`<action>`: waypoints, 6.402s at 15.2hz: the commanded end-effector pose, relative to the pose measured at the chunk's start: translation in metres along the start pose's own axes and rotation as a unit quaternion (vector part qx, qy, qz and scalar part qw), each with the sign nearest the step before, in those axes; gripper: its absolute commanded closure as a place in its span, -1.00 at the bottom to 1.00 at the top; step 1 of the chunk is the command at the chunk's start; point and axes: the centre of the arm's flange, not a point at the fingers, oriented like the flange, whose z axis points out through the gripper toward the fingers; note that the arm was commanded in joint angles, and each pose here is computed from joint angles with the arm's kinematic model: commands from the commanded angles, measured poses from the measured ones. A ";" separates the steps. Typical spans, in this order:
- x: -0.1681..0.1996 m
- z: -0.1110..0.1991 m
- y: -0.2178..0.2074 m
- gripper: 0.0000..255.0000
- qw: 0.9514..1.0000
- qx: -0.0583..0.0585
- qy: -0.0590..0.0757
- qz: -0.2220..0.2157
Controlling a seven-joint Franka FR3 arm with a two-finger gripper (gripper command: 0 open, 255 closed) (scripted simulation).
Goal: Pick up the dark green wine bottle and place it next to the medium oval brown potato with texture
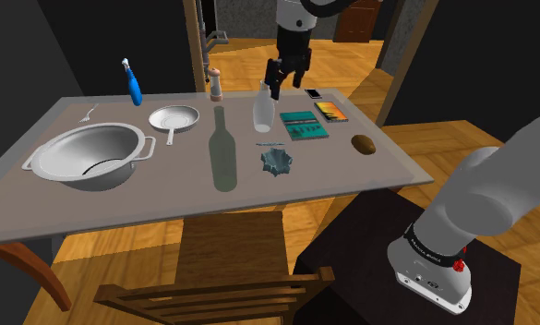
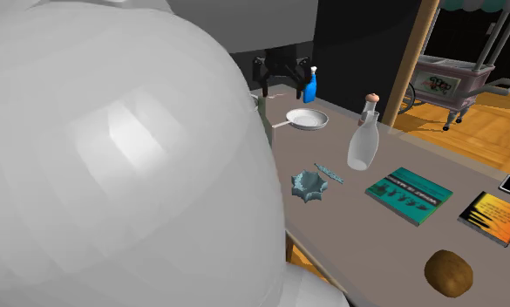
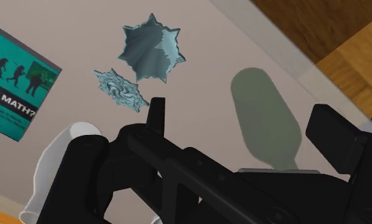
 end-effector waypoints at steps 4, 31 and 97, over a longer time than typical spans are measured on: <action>0.053 0.018 -0.042 -1.00 1.000 0.001 -0.002 0.001; 0.152 0.089 -0.116 1.00 1.000 0.002 -0.007 0.001; -0.002 -0.035 0.282 1.00 1.000 0.002 -0.007 0.001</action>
